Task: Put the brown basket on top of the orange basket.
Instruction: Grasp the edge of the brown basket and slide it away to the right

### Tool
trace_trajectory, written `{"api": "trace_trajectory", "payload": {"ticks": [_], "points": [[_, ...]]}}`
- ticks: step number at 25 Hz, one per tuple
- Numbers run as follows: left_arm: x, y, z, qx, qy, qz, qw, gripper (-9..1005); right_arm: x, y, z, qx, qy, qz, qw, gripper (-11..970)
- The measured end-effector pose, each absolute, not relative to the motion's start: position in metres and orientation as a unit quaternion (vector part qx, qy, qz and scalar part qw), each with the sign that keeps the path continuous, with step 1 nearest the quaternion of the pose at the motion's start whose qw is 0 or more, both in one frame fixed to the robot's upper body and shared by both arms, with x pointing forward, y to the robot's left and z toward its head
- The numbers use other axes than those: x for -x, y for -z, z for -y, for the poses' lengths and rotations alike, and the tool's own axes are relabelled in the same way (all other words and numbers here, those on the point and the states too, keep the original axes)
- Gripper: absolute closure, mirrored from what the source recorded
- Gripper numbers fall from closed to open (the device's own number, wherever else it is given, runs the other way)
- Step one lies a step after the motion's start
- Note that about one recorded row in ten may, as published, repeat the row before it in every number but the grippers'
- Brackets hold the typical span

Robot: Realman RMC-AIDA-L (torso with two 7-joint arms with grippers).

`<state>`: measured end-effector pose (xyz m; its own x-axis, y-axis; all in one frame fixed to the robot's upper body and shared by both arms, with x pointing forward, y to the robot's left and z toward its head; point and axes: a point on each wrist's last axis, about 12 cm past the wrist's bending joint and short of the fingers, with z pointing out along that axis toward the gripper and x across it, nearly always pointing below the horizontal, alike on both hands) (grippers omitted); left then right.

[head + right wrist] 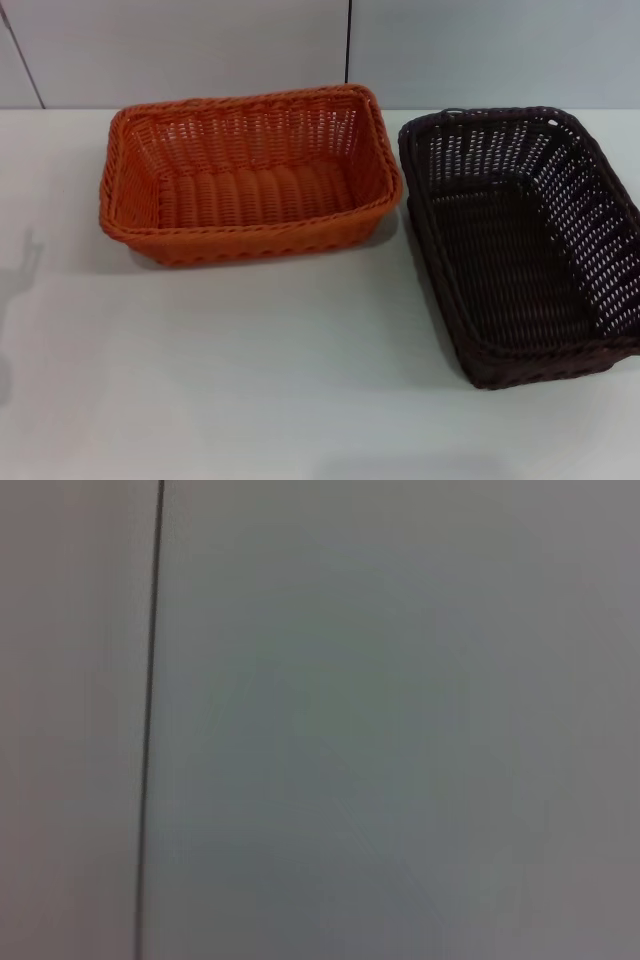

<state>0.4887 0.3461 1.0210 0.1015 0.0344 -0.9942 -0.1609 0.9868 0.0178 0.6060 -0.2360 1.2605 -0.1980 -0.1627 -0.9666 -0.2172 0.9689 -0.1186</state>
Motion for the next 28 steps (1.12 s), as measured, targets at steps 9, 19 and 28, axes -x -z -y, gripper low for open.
{"api": "trace_trajectory", "payload": {"ticks": [9, 19, 28], "points": [[-0.498, -1.021, -0.349, 0.054, -0.073, -0.677, 0.731, 200, -0.606, -1.286, 0.227, 0.205, -0.094, -0.861, 0.455, 134], [-0.502, -1.02, -0.352, 0.059, -0.078, -0.682, 0.725, 200, -0.575, -1.277, 0.2, 0.402, -0.133, -0.856, 0.297, 133], [-0.497, -1.019, -0.358, 0.071, -0.087, -0.681, 0.724, 201, -0.546, -1.256, 0.174, 0.535, -0.129, -0.806, 0.217, 133]]}}
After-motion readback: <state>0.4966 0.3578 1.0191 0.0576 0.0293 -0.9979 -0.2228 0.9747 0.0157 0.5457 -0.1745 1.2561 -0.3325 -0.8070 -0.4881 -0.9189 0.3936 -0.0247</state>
